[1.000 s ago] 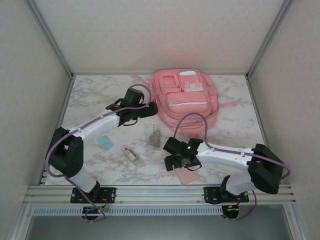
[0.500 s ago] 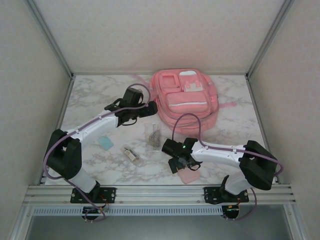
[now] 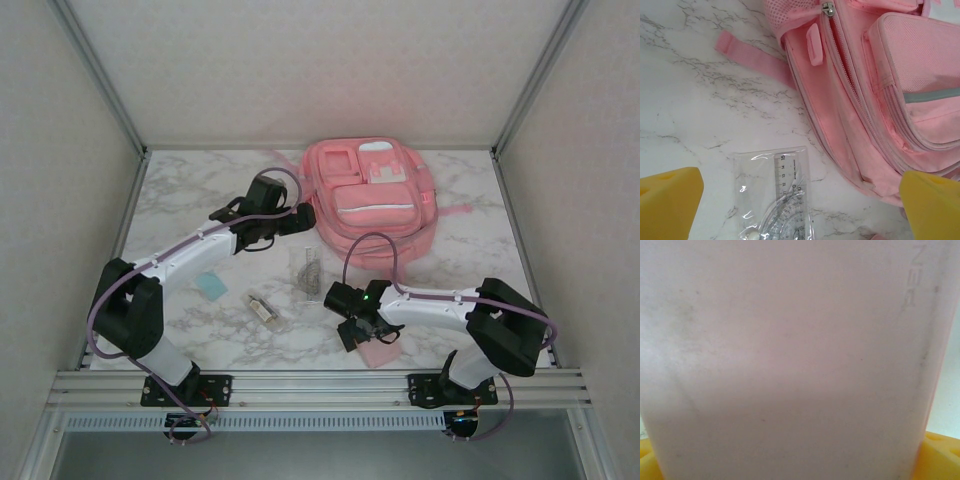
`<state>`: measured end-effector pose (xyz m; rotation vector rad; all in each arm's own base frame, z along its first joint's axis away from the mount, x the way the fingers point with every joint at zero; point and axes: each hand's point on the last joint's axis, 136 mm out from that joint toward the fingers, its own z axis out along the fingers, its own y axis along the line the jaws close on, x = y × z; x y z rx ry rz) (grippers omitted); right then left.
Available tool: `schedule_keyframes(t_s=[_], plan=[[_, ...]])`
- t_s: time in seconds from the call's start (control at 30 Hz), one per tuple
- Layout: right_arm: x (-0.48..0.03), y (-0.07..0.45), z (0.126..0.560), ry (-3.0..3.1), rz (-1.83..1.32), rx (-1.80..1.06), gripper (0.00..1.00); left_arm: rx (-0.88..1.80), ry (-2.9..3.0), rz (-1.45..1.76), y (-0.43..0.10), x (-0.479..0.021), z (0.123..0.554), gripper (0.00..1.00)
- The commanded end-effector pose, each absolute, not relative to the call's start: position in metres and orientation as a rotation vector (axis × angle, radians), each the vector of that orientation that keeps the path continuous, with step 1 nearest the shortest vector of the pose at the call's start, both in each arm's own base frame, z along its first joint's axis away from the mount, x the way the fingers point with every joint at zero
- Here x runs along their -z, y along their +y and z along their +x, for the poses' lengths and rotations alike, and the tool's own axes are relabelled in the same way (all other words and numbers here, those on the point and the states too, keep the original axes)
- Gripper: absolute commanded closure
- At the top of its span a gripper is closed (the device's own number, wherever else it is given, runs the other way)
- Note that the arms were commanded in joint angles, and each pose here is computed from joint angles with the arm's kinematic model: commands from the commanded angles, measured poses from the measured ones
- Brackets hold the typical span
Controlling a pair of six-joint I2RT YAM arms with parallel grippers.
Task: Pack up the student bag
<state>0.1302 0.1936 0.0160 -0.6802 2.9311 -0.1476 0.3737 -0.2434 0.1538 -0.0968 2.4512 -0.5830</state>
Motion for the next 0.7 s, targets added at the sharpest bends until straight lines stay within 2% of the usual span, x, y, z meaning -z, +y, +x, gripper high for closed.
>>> schedule_keyframes(t_s=[0.0, 0.33, 0.5, 0.67], plan=[[-0.008, 0.202, 0.124, 2.947, -0.714, 0.085, 0.04, 0.617, 2.431, -0.074, -0.250, -0.170, 0.371, 0.00], [-0.034, 0.210, 0.133, 2.937, -0.621, -0.054, 0.14, 0.578, 2.425, -0.007, -0.255, -0.178, 0.375, 0.00], [-0.080, 0.213, 0.156, 2.908, -0.420, -0.310, 0.18, 0.463, 2.398, 0.157, -0.265, -0.191, 0.377, 0.00], [-0.133, 0.199, 0.188, 2.791, -0.233, -0.481, 0.20, 0.369, 2.360, 0.422, -0.299, -0.193, 0.368, 0.00]])
